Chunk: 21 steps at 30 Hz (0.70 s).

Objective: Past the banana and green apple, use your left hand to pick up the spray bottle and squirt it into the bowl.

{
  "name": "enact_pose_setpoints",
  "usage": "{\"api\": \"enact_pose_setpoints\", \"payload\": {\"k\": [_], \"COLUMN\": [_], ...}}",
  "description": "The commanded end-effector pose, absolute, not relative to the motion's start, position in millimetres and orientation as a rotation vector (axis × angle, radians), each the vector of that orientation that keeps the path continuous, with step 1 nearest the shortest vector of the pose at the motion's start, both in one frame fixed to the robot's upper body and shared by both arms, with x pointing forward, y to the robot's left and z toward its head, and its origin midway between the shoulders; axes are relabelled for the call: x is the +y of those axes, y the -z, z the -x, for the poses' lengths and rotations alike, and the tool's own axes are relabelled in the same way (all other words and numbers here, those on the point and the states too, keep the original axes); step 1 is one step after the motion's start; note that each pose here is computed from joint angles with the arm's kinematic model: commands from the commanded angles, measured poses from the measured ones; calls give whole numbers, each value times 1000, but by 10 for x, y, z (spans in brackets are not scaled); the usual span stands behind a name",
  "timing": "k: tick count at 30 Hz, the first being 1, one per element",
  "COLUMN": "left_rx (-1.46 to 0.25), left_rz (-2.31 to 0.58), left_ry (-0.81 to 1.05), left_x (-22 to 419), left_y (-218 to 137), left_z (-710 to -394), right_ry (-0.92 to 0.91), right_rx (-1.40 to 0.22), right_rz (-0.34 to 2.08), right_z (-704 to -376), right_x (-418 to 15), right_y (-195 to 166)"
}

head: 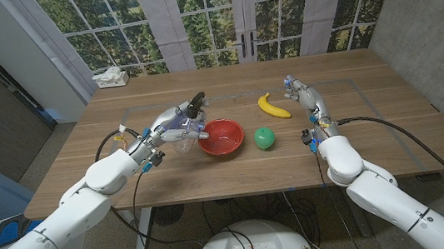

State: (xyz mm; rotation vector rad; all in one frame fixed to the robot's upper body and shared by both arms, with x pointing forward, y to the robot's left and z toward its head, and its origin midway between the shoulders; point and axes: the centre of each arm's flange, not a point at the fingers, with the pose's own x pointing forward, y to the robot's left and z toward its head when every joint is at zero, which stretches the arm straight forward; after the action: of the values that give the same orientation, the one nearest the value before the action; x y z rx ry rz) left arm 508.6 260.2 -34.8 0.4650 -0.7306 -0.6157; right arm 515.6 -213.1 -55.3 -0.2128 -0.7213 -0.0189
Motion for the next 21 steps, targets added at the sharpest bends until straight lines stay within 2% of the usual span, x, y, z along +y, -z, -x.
{"api": "enact_pose_setpoints", "payload": {"k": [1, 11, 21], "left_rx": [-619, -495, -388], "left_rz": [-452, -397, -356], "left_ry": [716, 807, 817], "left_x": [2540, 2529, 2520], "left_y": [428, 435, 487], "left_z": [-5067, -5158, -5159], "right_ry": [19, 19, 16], "right_rx": [-730, -728, -722], "right_rz": [218, 221, 227], "right_z": [-5143, -5148, -5183], "right_x": [-2119, -2111, -2100], "right_y": [586, 600, 574]}}
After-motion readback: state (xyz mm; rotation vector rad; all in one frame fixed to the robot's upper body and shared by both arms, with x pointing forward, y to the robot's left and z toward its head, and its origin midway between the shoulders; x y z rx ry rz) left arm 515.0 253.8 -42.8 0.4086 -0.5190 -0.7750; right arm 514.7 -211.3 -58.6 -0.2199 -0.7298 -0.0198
